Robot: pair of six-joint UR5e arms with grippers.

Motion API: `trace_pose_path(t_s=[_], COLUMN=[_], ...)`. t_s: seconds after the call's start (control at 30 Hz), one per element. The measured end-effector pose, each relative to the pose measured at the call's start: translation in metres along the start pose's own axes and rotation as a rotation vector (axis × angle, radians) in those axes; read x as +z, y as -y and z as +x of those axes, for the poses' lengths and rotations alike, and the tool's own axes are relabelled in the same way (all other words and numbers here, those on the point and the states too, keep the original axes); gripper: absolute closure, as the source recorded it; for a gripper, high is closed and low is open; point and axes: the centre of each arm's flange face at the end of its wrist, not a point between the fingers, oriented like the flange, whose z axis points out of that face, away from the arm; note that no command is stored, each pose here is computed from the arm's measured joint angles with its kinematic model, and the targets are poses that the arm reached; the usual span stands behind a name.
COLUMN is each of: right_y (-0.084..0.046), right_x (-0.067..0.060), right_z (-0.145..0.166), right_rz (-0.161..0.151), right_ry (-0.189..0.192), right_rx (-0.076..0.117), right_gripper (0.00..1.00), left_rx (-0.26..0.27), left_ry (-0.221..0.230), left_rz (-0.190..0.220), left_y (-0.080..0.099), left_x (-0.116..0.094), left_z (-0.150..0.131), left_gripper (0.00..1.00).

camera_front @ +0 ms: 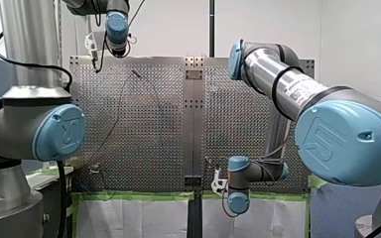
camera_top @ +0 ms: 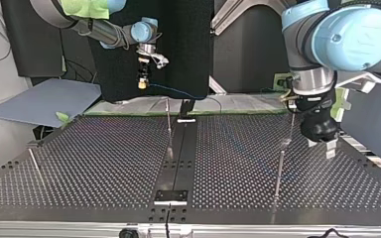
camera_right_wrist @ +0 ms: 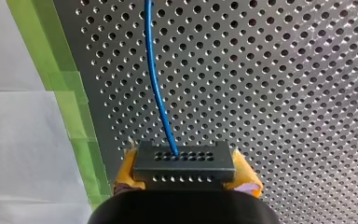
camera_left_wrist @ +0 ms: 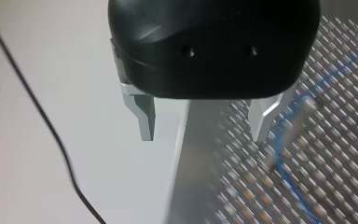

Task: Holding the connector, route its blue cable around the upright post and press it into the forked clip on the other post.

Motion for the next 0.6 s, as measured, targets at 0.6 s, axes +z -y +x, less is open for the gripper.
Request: trace_pose_path(t_s=[0.6], right_y=[0.003], right_x=[0.005], right_z=[0.001], right_rz=[0.008], right_ry=[0.001], right_rx=[0.0], right_gripper=[1.0], left_rx=[-0.026], left_ry=[0.055], left_rz=[0.151], left_y=[0.015], left_x=[-0.086], left_z=[-0.088], left_gripper=[0.0])
